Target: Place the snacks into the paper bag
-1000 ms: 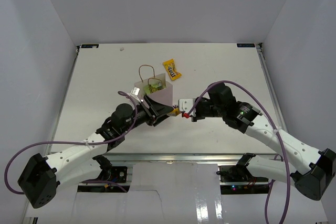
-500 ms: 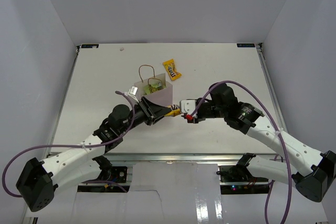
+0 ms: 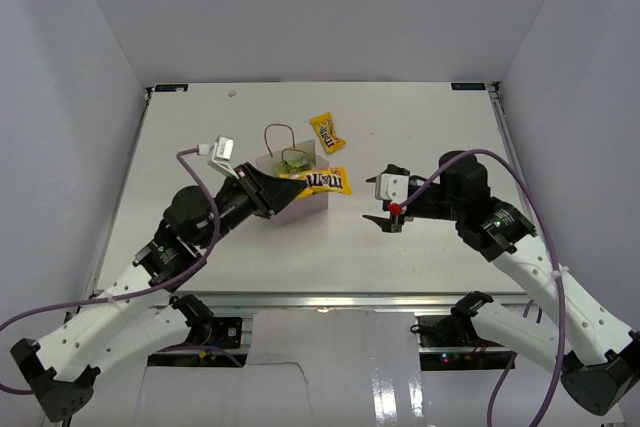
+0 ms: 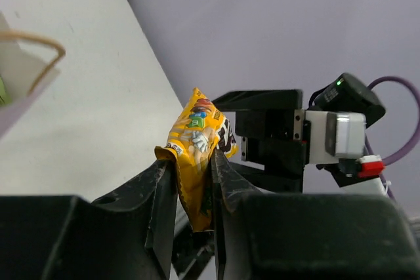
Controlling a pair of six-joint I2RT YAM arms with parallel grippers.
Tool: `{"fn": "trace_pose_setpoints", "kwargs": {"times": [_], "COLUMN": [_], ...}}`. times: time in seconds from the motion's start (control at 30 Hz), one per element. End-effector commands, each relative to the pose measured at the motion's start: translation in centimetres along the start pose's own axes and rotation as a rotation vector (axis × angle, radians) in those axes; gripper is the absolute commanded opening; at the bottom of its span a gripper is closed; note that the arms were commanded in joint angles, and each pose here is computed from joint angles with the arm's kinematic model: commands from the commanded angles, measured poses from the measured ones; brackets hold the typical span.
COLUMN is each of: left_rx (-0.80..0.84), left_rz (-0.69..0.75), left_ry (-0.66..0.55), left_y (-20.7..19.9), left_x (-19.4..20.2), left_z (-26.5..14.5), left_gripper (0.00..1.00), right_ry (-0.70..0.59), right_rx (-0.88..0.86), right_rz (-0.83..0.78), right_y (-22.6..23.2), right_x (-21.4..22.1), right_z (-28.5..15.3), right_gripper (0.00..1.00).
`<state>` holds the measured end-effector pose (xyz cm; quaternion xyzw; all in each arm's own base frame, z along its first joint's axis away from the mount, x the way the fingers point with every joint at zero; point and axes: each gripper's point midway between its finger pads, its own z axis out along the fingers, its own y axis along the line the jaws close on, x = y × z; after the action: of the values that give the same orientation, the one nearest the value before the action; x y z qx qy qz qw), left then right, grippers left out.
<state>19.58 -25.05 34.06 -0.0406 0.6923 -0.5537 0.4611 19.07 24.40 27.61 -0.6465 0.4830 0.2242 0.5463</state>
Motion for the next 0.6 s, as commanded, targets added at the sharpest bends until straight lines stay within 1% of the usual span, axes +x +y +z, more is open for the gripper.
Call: {"fn": "trace_pose_setpoints", "kwargs": {"times": [0.0,0.03,0.07,0.13,0.17,0.23,0.27,0.3,0.33,0.37,0.4,0.47,0.5,0.57], "left_rx": [-0.075,-0.084,-0.103,-0.127,-0.162,-0.209,-0.251,-0.268,-0.281,-0.288,-0.306,-0.298,-0.316,-0.303], "left_rz": [0.239,0.271,0.334,0.412,0.491,0.593,0.637,0.724,0.771,0.816,0.903,0.996,1.067,1.131], "left_ry": [-0.09,-0.101,-0.122,-0.134,-0.144,-0.147,-0.161,-0.173,-0.172,-0.171,-0.155,-0.153,-0.134,-0.147], "left_y": [-1.0,-1.3,-1.9,-2.2,-2.2,-1.8,-1.3,-1.5,-1.4,-1.3,-0.9,-0.9,-0.2,-0.5], "left_x": [-4.0,-4.7,-5.9,-7.0,-8.1,-9.0,-9.8,-10.7,-11.1,-11.4,-11.7,-12.0,-11.9,-12.3], "left_z": [-2.2,-2.4,-3.0,-3.4,-3.7,-4.0,-3.9,-4.1,-4.0,-3.8,-3.3,-2.4,-1.7,-0.8], "left_gripper": [0.06,0.05,0.04,0.03,0.03,0.02,0.02,0.02,0.02,0.03,0.03,0.04,0.04,0.06], "right_ry": [-0.061,-0.057,-0.049,-0.039,-0.018,-0.016,0.0,-0.001,-0.013,-0.009,-0.013,-0.018,-0.01,-0.008], "right_rx": [0.06,0.073,0.102,0.129,0.141,0.15,0.154,0.154,0.144,0.153,0.148,0.134,0.132,0.141], "right_rz": [-0.006,0.002,0.023,0.046,0.08,0.107,0.141,0.166,0.183,0.206,0.227,0.258,0.273,0.274], "right_y": [-1.2,-1.3,-1.8,-2.2,-2.3,-2.5,-2.2,-2.1,-1.8,-1.7,-1.5,-1.1,-1.0,-1.1], "right_x": [-1.9,-1.4,-0.9,-0.1,1.2,2.2,3.7,4.3,4.7,5.9,6.5,7.3,7.7,7.9], "right_z": [-2.0,-2.1,-2.6,-2.8,-2.8,-2.8,-2.7,-2.7,-2.5,-2.4,-2.3,-2.2,-2.1,-2.3], "right_gripper": [0.75,0.76,0.76,0.77,0.77,0.77,0.77,0.77,0.77,0.77,0.77,0.77,0.77,0.77]}}
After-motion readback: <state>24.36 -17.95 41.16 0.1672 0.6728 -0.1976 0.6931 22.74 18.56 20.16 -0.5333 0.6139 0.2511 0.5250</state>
